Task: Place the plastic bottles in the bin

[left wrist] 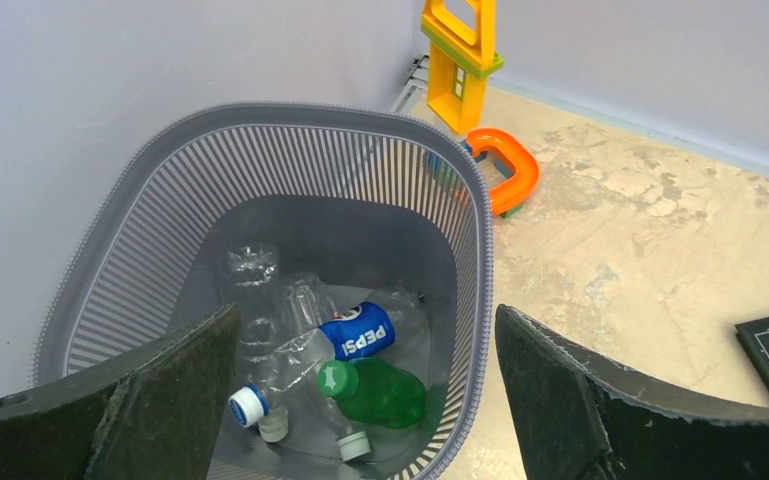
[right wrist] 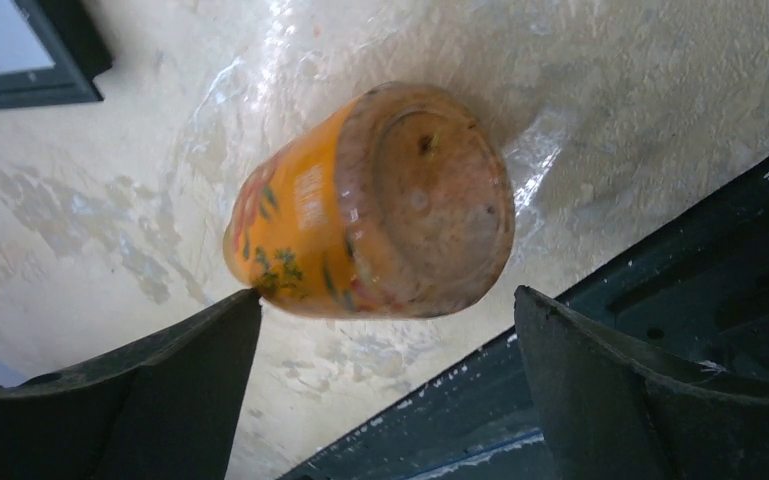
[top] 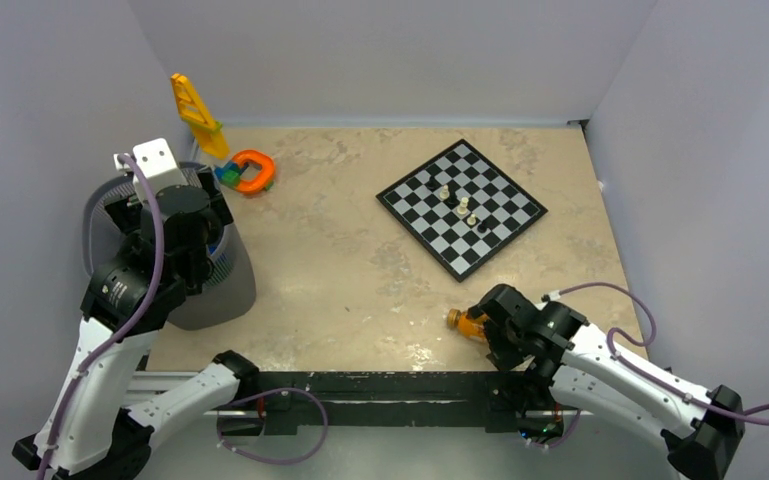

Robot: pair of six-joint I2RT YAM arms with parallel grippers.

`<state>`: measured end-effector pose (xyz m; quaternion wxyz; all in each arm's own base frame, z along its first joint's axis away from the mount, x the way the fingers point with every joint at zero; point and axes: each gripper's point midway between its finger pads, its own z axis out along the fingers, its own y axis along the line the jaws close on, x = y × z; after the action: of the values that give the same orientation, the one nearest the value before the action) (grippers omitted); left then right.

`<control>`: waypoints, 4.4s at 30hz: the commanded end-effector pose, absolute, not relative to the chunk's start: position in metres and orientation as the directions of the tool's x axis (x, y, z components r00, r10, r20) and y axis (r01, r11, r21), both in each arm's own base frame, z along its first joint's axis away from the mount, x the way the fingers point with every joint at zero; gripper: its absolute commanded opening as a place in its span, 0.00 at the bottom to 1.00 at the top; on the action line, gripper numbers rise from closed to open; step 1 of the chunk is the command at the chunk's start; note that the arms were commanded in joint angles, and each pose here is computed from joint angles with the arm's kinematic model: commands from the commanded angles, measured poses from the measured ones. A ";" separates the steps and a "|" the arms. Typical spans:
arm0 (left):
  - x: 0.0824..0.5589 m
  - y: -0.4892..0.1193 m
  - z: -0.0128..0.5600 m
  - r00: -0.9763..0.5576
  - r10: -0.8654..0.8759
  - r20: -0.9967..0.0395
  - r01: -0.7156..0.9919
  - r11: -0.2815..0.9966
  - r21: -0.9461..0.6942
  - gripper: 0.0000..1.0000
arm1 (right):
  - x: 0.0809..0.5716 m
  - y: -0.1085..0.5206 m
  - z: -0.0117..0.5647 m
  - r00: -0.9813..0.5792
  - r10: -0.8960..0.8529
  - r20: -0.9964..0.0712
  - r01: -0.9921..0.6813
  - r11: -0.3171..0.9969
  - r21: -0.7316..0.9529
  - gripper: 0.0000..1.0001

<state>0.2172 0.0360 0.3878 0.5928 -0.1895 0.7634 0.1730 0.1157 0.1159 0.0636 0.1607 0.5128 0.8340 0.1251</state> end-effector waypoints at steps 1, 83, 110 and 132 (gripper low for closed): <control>0.216 0.032 0.398 -0.190 -0.128 -0.973 -0.466 0.884 -0.026 1.00 | 0.123 0.112 0.047 -0.274 0.958 -0.087 0.870 0.285 0.402 0.99; 0.202 -0.261 0.312 -0.600 -0.130 -0.790 0.538 0.665 -0.518 0.00 | 0.218 0.240 0.396 -0.534 0.647 -0.545 -0.317 0.444 0.838 0.96; 0.186 0.063 0.374 -0.200 -0.239 -0.950 -0.655 0.754 -0.052 0.14 | 0.212 0.161 0.380 -0.348 0.585 -0.732 -0.217 0.709 0.671 0.99; 0.228 -0.056 0.385 -0.197 -0.406 -0.892 -0.100 0.914 -0.393 1.00 | 0.219 0.177 0.336 -0.469 0.392 -0.792 -0.206 0.823 0.530 0.99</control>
<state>0.2002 0.0137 0.3701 0.5837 -0.2515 0.7718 0.0190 0.2135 0.1748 0.3284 0.5081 0.0638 0.8053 0.2988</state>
